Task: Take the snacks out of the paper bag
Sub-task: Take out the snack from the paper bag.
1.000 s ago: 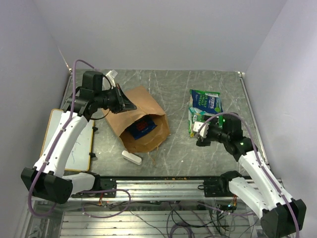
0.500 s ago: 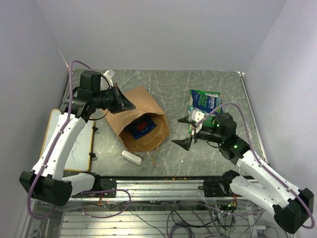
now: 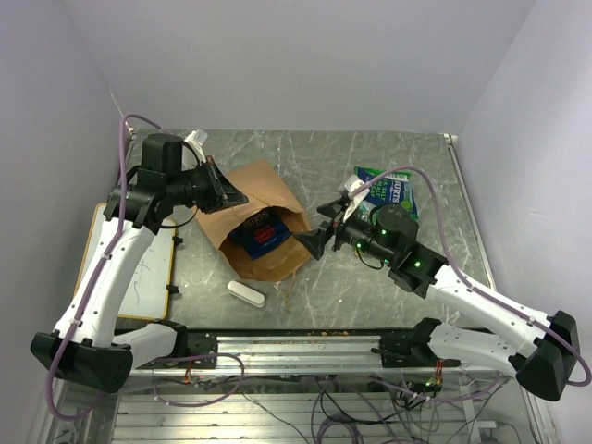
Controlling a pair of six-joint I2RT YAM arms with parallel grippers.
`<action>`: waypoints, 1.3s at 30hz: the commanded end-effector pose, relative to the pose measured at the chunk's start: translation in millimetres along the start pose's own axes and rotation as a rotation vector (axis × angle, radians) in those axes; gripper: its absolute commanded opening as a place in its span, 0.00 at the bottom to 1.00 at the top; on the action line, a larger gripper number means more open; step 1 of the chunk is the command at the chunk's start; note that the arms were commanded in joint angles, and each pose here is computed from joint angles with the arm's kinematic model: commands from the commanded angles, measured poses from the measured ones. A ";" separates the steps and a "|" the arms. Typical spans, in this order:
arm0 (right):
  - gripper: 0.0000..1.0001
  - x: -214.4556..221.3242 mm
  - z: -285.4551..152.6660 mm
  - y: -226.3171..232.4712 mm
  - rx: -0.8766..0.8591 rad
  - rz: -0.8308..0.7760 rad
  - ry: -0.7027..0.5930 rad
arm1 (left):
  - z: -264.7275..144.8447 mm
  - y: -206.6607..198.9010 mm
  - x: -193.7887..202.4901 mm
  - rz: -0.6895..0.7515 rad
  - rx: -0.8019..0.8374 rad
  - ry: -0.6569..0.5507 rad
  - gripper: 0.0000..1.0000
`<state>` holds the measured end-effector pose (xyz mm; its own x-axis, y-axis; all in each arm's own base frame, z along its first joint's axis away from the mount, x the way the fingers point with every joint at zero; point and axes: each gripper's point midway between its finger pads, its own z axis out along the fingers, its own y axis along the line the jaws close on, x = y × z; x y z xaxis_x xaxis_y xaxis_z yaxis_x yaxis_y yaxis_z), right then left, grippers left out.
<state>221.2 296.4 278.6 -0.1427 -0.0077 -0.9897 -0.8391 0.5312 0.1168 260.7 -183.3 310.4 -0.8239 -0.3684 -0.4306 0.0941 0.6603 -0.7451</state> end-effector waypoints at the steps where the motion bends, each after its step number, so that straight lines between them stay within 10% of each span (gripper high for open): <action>1: 1.00 11.7 9.2 -15.6 0.086 0.062 -0.026 | -11.6 -11.0 -11.3 0.030 0.030 -0.070 0.07; 23: 1.00 140.6 84.8 55.1 -0.318 -1.039 0.198 | -7.7 2.0 1.1 0.064 0.002 -0.015 0.07; 39: 0.82 140.7 109.5 35.3 -0.418 -1.027 0.291 | -6.5 11.5 15.9 0.163 -0.002 0.079 0.07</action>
<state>237.1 402.7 120.6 0.6364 -0.5365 -0.5543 -0.7119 -0.1317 -0.6899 246.5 -178.5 292.8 -0.8423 -0.2615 -0.4714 0.1680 0.7035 -0.6905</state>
